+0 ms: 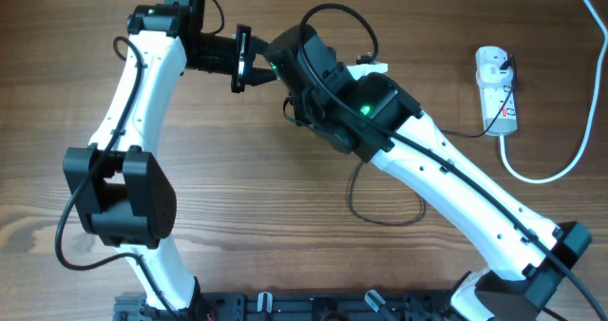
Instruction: Plug charger to phone and switch on socket
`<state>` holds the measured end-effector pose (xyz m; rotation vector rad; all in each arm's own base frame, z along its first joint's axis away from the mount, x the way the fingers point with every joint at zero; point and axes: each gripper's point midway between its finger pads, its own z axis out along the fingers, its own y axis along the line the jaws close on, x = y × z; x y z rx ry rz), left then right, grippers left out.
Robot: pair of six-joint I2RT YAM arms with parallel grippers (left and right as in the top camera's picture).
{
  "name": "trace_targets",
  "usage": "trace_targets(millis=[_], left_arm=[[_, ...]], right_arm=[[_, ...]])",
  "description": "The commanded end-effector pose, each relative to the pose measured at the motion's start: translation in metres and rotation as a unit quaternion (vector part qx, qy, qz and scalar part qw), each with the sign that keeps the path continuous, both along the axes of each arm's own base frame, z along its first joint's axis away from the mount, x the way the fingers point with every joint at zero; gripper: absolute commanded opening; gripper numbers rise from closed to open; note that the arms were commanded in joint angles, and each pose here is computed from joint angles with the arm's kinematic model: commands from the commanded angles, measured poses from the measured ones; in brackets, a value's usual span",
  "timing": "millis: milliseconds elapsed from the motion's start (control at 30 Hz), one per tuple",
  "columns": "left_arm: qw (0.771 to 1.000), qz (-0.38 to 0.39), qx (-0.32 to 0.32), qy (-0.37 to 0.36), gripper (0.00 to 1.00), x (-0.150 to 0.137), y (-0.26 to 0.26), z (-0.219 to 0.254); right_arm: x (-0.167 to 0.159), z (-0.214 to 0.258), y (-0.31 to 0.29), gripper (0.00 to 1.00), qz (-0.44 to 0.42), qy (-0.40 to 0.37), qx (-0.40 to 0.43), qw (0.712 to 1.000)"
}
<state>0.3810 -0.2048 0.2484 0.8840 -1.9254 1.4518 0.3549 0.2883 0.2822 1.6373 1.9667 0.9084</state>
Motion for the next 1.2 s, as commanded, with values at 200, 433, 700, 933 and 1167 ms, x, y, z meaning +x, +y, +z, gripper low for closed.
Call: trace_targets(millis=[200,433,700,933,1167], left_arm=[[1.000,-0.006,-0.014,-0.013,0.23,-0.005,-0.003,0.015],[1.000,-0.006,-0.014,-0.013,0.15,-0.005,-0.003,0.015],[1.000,-0.006,-0.015,-0.013,0.04,-0.005,-0.003,0.015],[1.000,-0.006,-0.014,-0.013,0.04,-0.005,-0.003,0.015],[0.999,-0.003,-0.003,-0.031,0.04,0.000,-0.002,0.011]], right_arm=[[-0.001,0.020,0.001,0.04,-0.001,-0.018,0.023,1.000],[-0.001,0.020,0.001,0.06,-0.001,-0.019,0.023,1.000],[-0.001,0.020,0.001,0.07,-0.001,-0.019,0.023,1.000],[-0.001,0.019,0.000,0.71,-0.001,-0.018,0.020,1.000],[0.001,0.020,-0.010,1.00,-0.017,-0.025,0.004,1.000]])
